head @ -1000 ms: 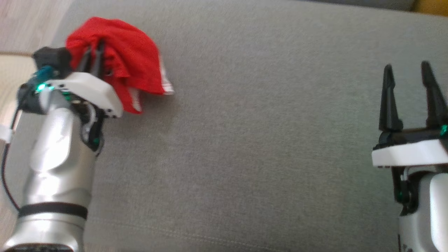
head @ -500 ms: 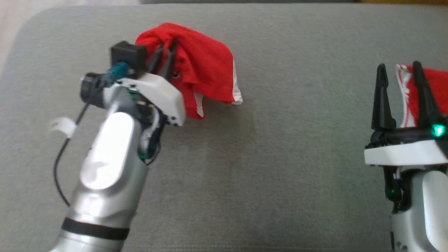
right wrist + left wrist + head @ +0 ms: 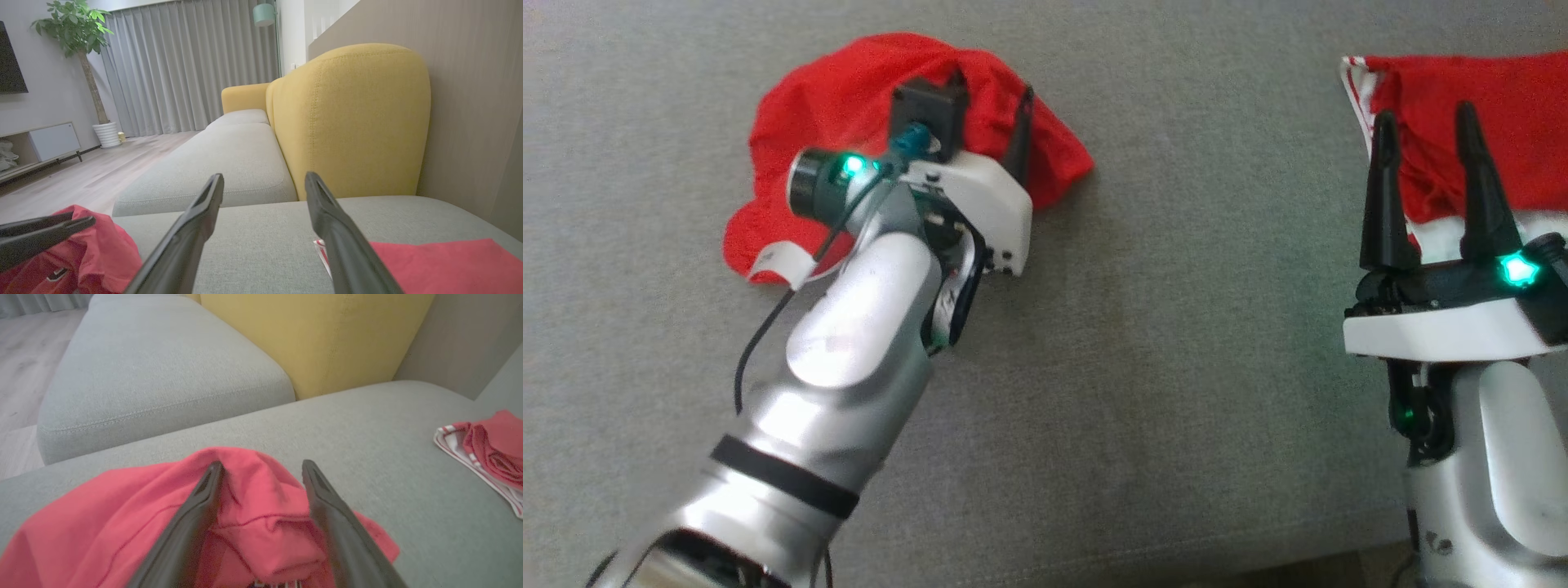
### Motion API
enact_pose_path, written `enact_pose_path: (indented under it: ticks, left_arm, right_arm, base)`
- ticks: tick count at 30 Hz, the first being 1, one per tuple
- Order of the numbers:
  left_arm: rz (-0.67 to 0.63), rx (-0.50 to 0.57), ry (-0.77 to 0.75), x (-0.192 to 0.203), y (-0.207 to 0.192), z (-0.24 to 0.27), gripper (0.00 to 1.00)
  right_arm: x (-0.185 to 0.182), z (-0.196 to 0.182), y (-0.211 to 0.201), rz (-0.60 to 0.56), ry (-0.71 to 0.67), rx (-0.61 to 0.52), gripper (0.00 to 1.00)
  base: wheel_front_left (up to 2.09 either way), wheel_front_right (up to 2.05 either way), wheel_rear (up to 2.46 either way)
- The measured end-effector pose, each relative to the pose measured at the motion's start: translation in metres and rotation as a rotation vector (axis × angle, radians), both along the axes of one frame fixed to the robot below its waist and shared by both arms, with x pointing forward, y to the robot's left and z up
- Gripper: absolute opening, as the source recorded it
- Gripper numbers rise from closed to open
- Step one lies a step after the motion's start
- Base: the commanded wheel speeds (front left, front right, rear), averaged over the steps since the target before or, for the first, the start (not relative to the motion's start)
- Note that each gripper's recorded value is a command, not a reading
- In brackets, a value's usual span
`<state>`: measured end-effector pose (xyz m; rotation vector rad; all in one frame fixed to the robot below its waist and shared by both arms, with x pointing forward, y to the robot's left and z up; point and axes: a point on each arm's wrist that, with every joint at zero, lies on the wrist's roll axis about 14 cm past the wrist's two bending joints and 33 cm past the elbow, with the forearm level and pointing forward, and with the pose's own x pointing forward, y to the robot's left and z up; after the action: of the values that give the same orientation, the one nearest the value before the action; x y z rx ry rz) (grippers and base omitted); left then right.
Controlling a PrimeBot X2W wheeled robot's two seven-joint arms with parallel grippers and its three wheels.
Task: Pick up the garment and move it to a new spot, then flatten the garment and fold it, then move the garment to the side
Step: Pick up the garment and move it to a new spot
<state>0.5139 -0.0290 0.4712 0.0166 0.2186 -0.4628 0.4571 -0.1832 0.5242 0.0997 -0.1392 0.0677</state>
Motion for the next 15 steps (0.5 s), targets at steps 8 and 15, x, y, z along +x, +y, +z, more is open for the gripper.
enact_pose_path:
  ticks: [8,15]
  left_arm:
    - [0.076,-0.091,-0.135,0.024,0.01,0.021,1.0]
    - [0.236,-0.072,-0.231,0.02,0.095,0.049,1.0]
  right_arm:
    - [0.001,-0.014,-0.003,-0.01,0.03,0.007,1.0]
    - [0.005,-0.007,0.03,0.073,0.014,-0.009,1.0]
  base:
    - [0.0,0.0,0.0]
    - [0.0,0.0,0.0]
